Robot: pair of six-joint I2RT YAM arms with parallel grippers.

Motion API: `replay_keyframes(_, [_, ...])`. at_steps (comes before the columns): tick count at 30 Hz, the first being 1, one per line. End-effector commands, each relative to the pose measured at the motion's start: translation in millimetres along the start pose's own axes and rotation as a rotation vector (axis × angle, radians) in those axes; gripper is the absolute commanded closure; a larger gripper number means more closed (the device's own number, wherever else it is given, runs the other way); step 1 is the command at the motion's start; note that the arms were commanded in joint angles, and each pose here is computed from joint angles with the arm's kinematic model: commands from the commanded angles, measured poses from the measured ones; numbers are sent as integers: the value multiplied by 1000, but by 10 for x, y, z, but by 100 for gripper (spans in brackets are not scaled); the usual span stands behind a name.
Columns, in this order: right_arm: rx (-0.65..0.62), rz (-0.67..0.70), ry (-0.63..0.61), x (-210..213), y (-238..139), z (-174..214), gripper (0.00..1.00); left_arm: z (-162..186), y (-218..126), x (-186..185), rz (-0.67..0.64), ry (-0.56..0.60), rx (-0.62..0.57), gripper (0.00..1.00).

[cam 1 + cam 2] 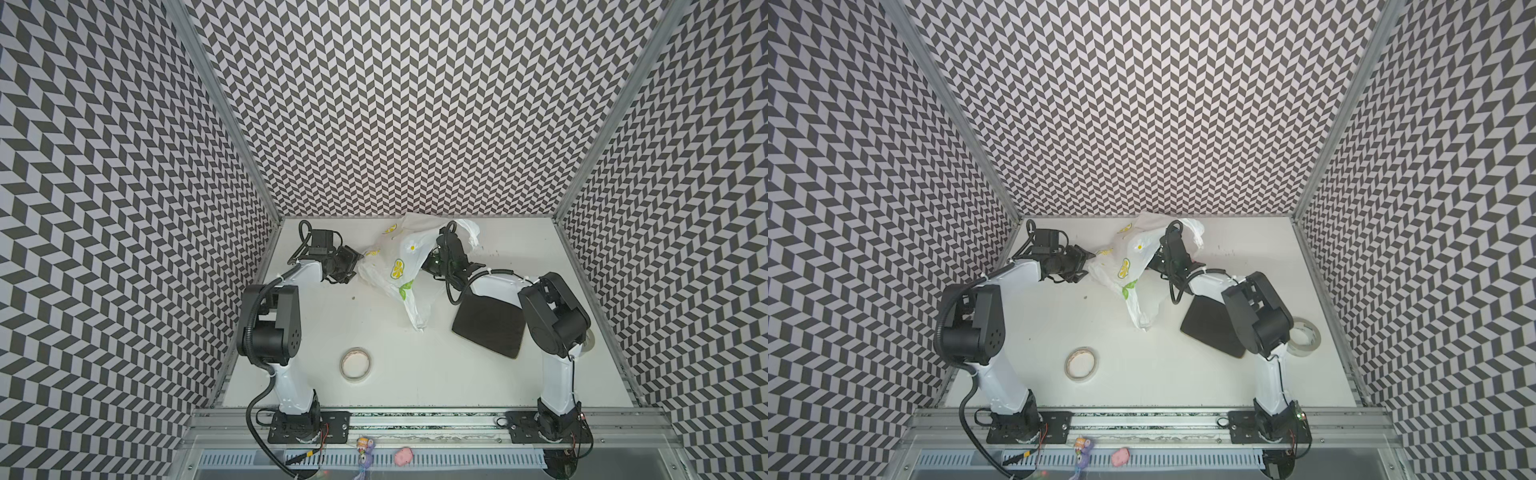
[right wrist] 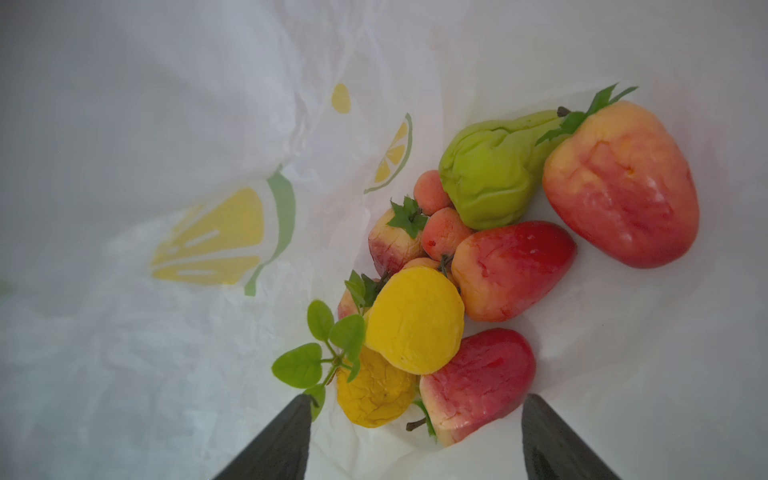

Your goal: Take the fake fruits out of the plastic bag

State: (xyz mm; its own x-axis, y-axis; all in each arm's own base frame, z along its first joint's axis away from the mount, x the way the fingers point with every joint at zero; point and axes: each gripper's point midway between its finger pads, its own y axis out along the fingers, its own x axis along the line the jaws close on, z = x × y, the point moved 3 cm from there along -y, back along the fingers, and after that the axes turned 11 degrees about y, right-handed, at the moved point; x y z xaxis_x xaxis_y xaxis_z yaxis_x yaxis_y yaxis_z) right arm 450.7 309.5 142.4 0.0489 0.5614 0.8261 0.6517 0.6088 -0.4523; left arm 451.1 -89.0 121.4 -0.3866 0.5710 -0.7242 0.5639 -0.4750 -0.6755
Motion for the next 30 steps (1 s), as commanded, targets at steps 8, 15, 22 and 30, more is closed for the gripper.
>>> replay_keyframes(8, [-27,-2,-11,-85,-33,-163,17,244,-248,-915,240,320,48,98])
replay_keyframes(15, [10,-16,-74,-229,-162,-179,11,1132,-489,-1605,400,632,153,100])
replay_keyframes(22, [8,85,-142,-367,-235,-177,11,1001,-416,-969,268,543,125,100])
replay_keyframes(30, [8,143,-230,-371,-407,-190,11,659,-323,-188,44,463,46,100])
